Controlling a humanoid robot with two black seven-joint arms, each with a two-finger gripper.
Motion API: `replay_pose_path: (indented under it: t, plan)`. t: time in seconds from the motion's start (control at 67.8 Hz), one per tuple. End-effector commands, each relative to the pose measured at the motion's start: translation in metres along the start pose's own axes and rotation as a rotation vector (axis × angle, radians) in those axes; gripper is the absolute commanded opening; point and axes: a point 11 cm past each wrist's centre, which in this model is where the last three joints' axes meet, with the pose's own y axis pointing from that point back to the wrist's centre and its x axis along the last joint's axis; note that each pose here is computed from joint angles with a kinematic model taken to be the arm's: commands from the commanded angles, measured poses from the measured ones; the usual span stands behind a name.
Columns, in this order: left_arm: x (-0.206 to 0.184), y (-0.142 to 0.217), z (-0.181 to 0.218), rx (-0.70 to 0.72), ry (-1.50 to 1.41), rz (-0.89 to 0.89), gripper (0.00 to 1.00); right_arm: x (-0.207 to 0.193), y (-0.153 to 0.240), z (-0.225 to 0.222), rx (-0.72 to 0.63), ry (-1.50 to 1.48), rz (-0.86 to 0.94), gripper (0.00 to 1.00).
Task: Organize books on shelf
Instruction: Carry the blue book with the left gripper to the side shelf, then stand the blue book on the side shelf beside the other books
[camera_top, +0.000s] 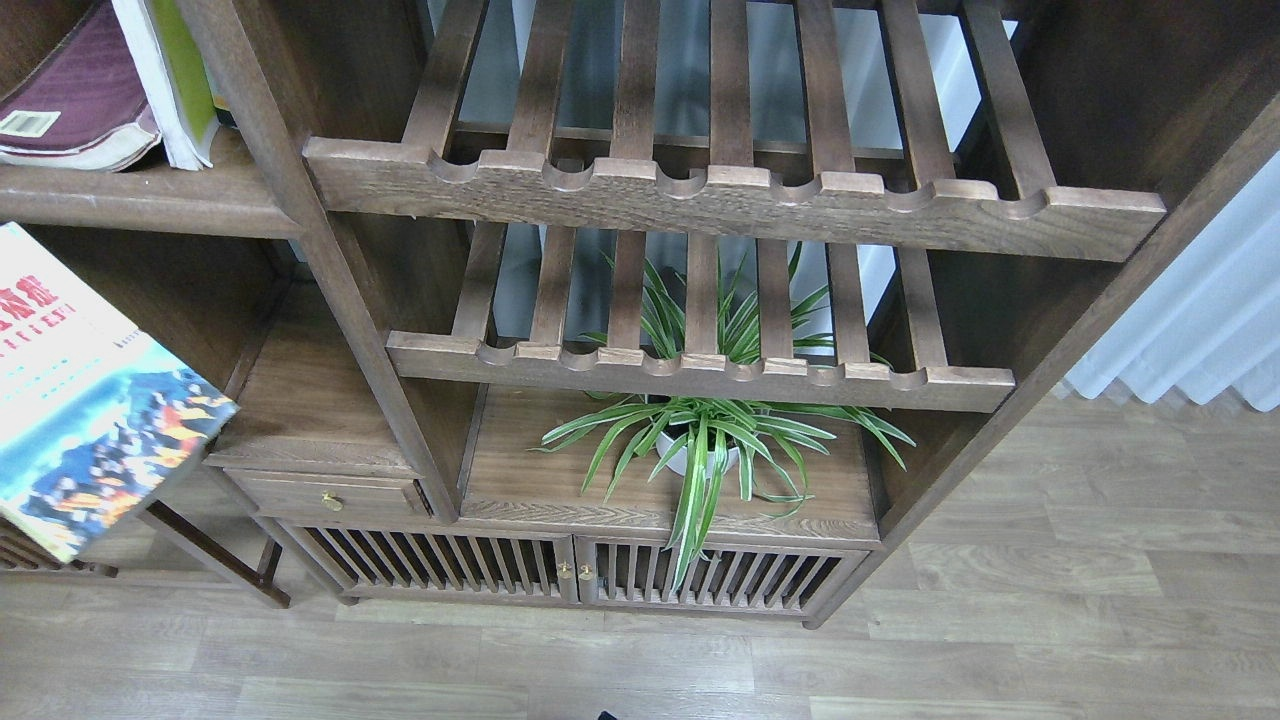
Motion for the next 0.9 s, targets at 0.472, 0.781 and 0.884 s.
replay_pose_path:
  t: [0.472,0.781,0.884]
  plan:
    - [-0.036,-0.083,0.096,-0.026,-0.526,-0.058,0.10,0.000,0.000,0.006,-0.004,-0.012,-0.002,0.98]
    - [-0.062,-0.131,0.088,0.012,-0.589,-0.142,0.10,-0.001,0.000,0.006,-0.004,-0.013,-0.006,0.98]
    - [-0.075,-0.148,0.084,0.027,-0.597,-0.183,0.10,-0.001,0.000,0.006,-0.004,-0.013,-0.006,0.98]
